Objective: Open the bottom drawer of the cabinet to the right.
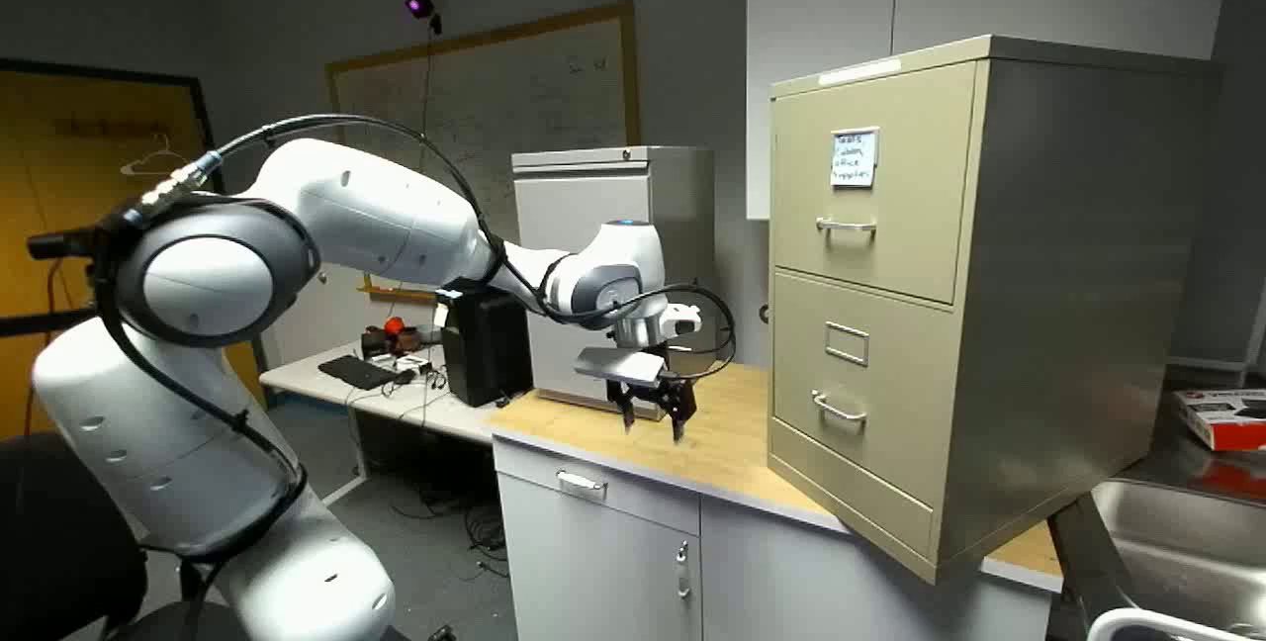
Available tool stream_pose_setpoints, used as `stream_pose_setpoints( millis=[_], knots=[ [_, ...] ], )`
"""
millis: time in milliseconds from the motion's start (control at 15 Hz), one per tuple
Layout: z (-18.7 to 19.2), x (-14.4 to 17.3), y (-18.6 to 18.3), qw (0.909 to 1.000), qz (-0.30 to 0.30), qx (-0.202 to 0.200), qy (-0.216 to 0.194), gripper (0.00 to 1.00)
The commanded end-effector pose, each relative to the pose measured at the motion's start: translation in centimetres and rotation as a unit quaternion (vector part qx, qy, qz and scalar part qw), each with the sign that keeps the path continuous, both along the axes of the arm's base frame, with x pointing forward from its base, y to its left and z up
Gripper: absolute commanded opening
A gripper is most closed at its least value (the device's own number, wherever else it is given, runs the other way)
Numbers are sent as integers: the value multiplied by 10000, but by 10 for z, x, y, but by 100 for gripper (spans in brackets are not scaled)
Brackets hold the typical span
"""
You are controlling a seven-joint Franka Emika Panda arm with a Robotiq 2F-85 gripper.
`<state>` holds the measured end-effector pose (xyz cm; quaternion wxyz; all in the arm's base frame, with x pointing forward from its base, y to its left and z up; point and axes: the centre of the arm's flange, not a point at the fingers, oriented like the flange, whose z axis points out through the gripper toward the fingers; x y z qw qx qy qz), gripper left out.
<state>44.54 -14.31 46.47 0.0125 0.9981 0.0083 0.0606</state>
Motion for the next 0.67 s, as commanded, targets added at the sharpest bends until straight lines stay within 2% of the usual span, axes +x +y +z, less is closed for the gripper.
stream_pose_setpoints(
  millis=[0, 467, 600],
  knots=[
    [0, 0, 0, 10000, 0, -1, -4, 100],
    [1, 0, 0, 10000, -2, -3, -12, 100],
    [0, 9, -6, 9996, 38, -224, -188, 100]
  ],
)
